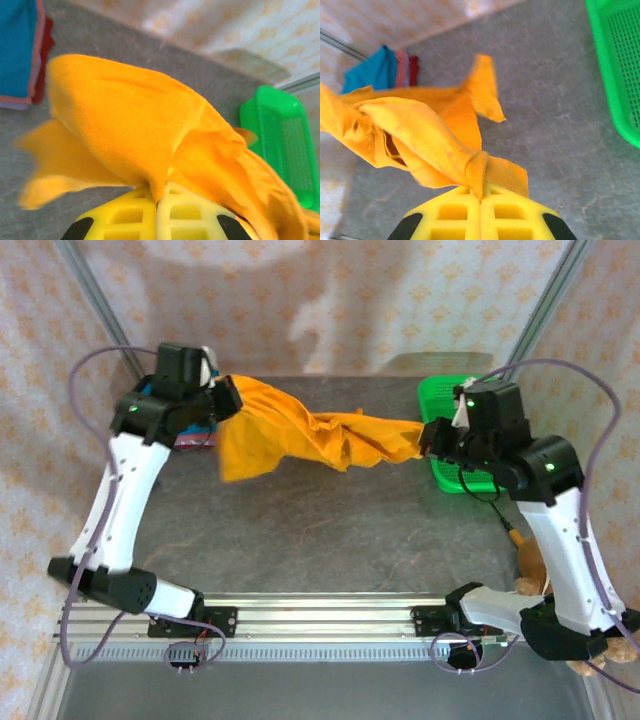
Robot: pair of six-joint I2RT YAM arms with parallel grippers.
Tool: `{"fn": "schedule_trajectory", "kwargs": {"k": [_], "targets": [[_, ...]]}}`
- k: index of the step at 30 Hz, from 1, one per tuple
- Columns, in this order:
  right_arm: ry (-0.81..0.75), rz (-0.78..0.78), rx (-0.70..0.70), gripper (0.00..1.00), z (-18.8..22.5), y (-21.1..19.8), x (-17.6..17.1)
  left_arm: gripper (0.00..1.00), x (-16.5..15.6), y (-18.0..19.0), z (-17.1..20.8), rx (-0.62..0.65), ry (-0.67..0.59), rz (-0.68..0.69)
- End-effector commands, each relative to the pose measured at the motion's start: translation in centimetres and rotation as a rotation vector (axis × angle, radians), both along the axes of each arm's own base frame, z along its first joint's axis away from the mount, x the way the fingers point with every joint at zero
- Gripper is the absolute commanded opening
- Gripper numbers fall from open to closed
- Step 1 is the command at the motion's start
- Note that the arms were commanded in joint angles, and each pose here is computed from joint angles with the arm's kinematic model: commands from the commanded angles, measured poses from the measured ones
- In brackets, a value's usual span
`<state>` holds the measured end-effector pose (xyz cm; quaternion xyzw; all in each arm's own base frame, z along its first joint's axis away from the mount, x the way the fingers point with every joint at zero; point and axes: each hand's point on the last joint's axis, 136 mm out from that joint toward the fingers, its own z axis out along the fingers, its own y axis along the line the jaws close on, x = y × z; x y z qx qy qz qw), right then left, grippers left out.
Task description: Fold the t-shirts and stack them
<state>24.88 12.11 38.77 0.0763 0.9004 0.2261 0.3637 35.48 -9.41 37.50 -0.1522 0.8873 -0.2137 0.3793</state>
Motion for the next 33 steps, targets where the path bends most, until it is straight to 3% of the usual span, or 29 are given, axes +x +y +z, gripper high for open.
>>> {"fn": "schedule_trajectory", "kwargs": {"k": [1,3,9,12,17,25,29,33], "targets": [[0.051,-0.032,0.031,0.0,-1.0,0.3,0.6,0.0,-2.5,1.3,-0.8,0.049,0.063,0.012],[0.064,-0.079,-0.021,0.0,-2.5,-0.6,1.2,0.0,-2.1,1.4,-2.5,0.05,0.112,0.009],[0.336,-0.135,-0.142,0.0,-12.3,-2.0,3.7,0.0,-0.6,0.7,-11.9,0.07,0.339,-0.026],[0.389,-0.132,-0.169,0.0,-15.3,-2.4,3.8,0.0,-0.8,0.1,-14.9,0.028,0.372,-0.034],[0.419,-0.077,-0.132,0.0,-16.8,-1.4,3.3,0.0,-1.3,0.1,-15.5,0.023,0.373,-0.029],[0.409,-0.012,-0.082,0.0,-15.8,0.3,4.3,0.0,-0.6,-0.3,-11.8,-0.013,0.311,-0.029],[0.4,-0.036,-0.155,0.0,-15.0,-0.8,5.0,0.0,-2.8,-1.8,-11.7,-0.106,0.334,-0.049],[0.452,-0.064,-0.21,0.0,-16.7,-1.8,4.3,0.0,-7.4,-5.4,-15.4,-0.118,0.403,-0.121]]}}
